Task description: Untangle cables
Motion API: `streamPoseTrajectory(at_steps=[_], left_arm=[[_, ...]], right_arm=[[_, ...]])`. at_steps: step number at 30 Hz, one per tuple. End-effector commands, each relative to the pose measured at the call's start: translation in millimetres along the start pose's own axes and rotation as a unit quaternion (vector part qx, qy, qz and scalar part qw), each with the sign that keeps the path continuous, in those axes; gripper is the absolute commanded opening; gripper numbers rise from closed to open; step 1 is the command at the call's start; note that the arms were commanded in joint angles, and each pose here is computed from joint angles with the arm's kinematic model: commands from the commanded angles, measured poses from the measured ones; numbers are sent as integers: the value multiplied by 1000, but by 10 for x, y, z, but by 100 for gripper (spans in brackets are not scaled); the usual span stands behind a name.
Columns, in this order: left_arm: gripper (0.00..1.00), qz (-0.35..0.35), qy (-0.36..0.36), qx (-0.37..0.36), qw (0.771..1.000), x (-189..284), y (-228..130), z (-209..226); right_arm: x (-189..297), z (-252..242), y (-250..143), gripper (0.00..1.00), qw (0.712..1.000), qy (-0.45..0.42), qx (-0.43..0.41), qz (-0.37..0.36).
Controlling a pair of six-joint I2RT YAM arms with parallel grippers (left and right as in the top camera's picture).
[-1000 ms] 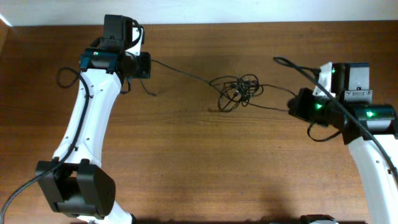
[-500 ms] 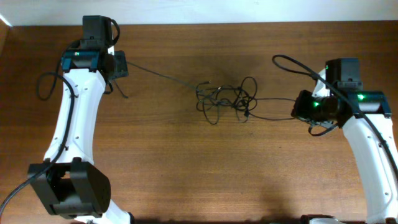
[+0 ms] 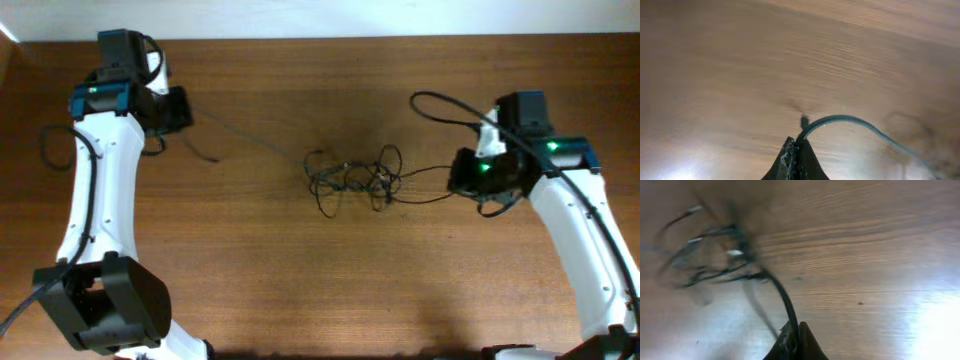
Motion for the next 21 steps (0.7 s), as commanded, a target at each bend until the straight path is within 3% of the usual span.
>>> streamPoseTrajectory(at_steps=[1, 2, 4, 5, 6, 7, 8, 11, 15, 19, 21], left_arm=[[17, 38, -160, -100, 981, 62, -149, -455], [38, 41, -163, -106, 980, 63, -172, -504], [68, 44, -167, -114, 978, 66, -203, -573], [75, 45, -168, -117, 978, 68, -216, -597], [88, 47, -169, -119, 977, 68, -227, -615], [95, 48, -170, -122, 977, 70, -239, -639], [99, 49, -172, -125, 976, 71, -248, -659], [100, 51, -193, -160, 967, 82, -295, -756], [90, 72, -298, -234, 923, 151, -482, -1072], [90, 116, -314, -272, 902, 40, -777, -1435], [91, 130, -312, -282, 898, -29, -859, -1522]], right_arm=[[-78, 319, 6, 4, 998, 34, 57, 1], [-117, 402, 0, 5, 997, 38, 67, 3], [-203, 539, -11, 19, 996, 46, 75, 9], [-257, 607, -16, 44, 995, 51, 83, 13], [-290, 640, -19, 59, 995, 52, 82, 16], [-344, 672, -18, 77, 995, 53, 82, 21], [-373, 671, -14, 84, 995, 52, 76, 25], [-395, 619, 17, 99, 996, 49, 65, 24], [-340, 413, 108, 99, 998, 59, 29, 14], [-196, 235, 232, 99, 982, 190, 22, -4], [-162, 182, 254, 99, 978, 209, 20, -11]])
Point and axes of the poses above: each gripper's point midway between its finger pads, its own x axis back along the fingers, its own z axis along the line the jaws close on, y = z × x, the point moved 10 cm from there along x, back along the fingers, and after that the axes turned 11 degrees about x, right-handed, at the moved point
